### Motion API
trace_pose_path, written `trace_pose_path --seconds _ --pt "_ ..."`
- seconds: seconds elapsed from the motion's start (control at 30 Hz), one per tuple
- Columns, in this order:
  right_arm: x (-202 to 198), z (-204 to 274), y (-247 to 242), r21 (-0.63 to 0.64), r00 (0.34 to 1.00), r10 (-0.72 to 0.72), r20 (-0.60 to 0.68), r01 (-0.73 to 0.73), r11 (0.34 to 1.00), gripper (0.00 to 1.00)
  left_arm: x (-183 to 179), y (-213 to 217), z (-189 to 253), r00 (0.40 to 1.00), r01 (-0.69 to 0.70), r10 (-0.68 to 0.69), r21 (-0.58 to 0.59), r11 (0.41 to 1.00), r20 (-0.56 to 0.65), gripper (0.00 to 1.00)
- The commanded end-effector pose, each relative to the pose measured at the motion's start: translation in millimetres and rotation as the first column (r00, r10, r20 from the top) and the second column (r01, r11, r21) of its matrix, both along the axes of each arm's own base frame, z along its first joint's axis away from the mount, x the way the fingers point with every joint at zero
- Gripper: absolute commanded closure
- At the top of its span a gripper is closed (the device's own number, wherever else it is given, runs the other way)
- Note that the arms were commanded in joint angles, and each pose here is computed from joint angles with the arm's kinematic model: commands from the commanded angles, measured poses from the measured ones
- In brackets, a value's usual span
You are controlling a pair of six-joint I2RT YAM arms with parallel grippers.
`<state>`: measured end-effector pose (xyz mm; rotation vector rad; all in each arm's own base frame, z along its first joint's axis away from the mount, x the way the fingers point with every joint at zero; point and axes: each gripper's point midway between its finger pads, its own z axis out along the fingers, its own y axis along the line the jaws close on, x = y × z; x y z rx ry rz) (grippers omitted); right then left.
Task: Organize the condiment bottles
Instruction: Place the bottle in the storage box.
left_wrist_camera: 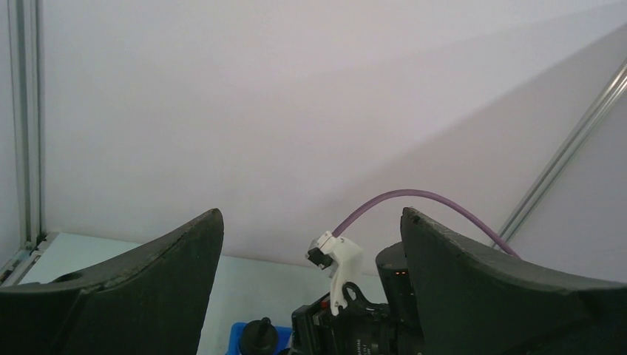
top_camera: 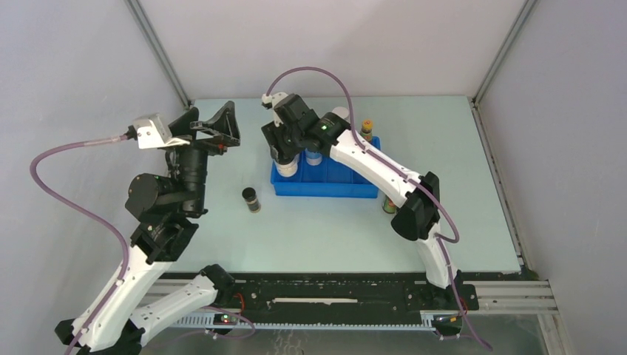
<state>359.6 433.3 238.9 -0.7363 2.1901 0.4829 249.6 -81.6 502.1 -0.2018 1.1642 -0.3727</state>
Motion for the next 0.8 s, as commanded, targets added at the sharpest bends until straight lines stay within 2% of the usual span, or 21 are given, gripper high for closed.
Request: trace_pose_path --seconds 0.0,0.77 --pt "14.2 26.0 10.8 0.093 0.999 0.005 0.049 -0.009 0.996 1.0 -5.3 -2.5 22.0 0.998 0.022 -0.02 -0.027 0.999 0.066 0.07" --pt "32.7 -13.1 20.4 0.074 1.0 0.015 0.012 -0.016 0.997 1.0 1.0 -14.7 14.8 0.996 0.045 -0.044 -0.017 0.999 0.072 0.07"
